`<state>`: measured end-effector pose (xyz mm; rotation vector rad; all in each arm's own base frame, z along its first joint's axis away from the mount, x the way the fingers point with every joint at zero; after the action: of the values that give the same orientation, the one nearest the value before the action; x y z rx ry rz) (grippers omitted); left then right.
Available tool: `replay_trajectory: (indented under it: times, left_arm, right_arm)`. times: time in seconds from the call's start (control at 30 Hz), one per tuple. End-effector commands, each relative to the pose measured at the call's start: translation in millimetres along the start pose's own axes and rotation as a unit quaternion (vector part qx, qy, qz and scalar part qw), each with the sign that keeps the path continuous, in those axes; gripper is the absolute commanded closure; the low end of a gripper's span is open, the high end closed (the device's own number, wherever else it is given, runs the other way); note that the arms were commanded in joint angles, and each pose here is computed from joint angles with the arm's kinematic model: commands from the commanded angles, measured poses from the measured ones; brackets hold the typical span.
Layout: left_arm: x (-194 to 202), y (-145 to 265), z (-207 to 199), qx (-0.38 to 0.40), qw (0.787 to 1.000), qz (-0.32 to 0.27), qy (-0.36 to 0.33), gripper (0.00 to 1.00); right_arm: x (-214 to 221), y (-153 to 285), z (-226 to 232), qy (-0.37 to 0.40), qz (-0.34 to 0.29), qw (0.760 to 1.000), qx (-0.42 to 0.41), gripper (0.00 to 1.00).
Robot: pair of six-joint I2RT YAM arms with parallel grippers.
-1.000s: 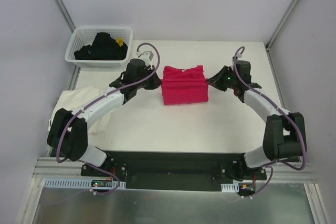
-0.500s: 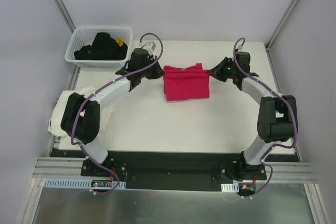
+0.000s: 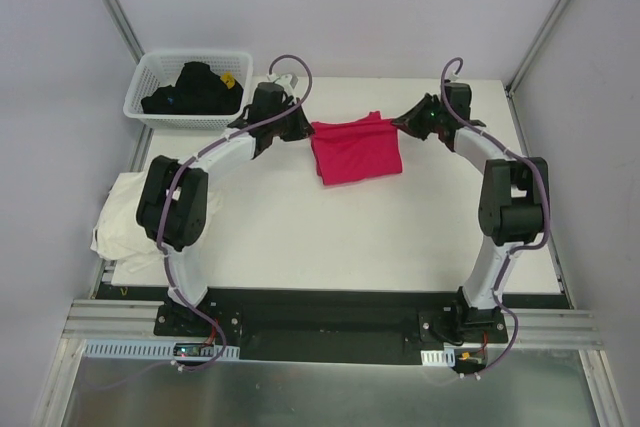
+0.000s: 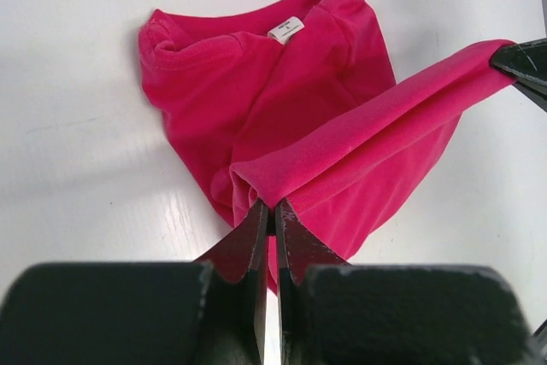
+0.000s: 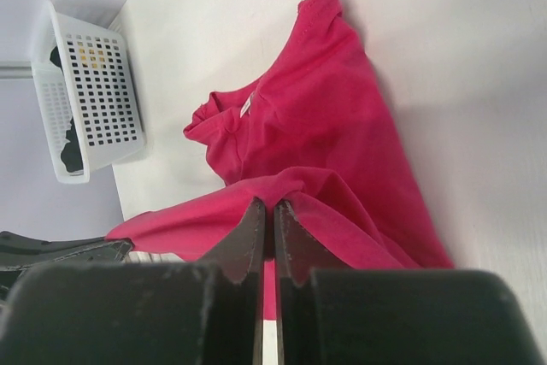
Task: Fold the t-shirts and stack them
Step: Fold the long partially folded tshirt into a neat square
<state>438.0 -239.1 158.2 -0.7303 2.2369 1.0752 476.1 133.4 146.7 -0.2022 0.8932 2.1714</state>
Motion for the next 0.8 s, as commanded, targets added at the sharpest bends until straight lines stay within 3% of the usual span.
replay_trajectory:
  times: [0.0,0.33,0.77]
  left_arm:
    - [-35,-1,4,0.009,0.999,-0.031,0.003,1.0]
    - [-66,-13,9,0.026,0.998,-0.047,0.012,1.0]
    - [-83,-16,11,0.036,0.998,-0.053,0.02,1.0]
  right_arm:
    - [-39,-4,3,-0.004,-0.044,0.999,0.002,0.99]
    - [-71,-27,21,0.003,-0.041,0.999,-0.007,0.99]
    - [-91,-26,50,0.013,-0.048,0.998,-0.036,0.99]
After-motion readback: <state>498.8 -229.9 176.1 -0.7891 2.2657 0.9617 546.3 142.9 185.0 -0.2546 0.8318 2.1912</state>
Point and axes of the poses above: each gripper's point midway between its finger pads, its own y axis back along the fingers, its own z axis along the line the jaws close on, x = y × z, the point moved 3 cm from there along y, back along the fingers, and after that the axes turned 1 degree about y, right-handed, at the moved point
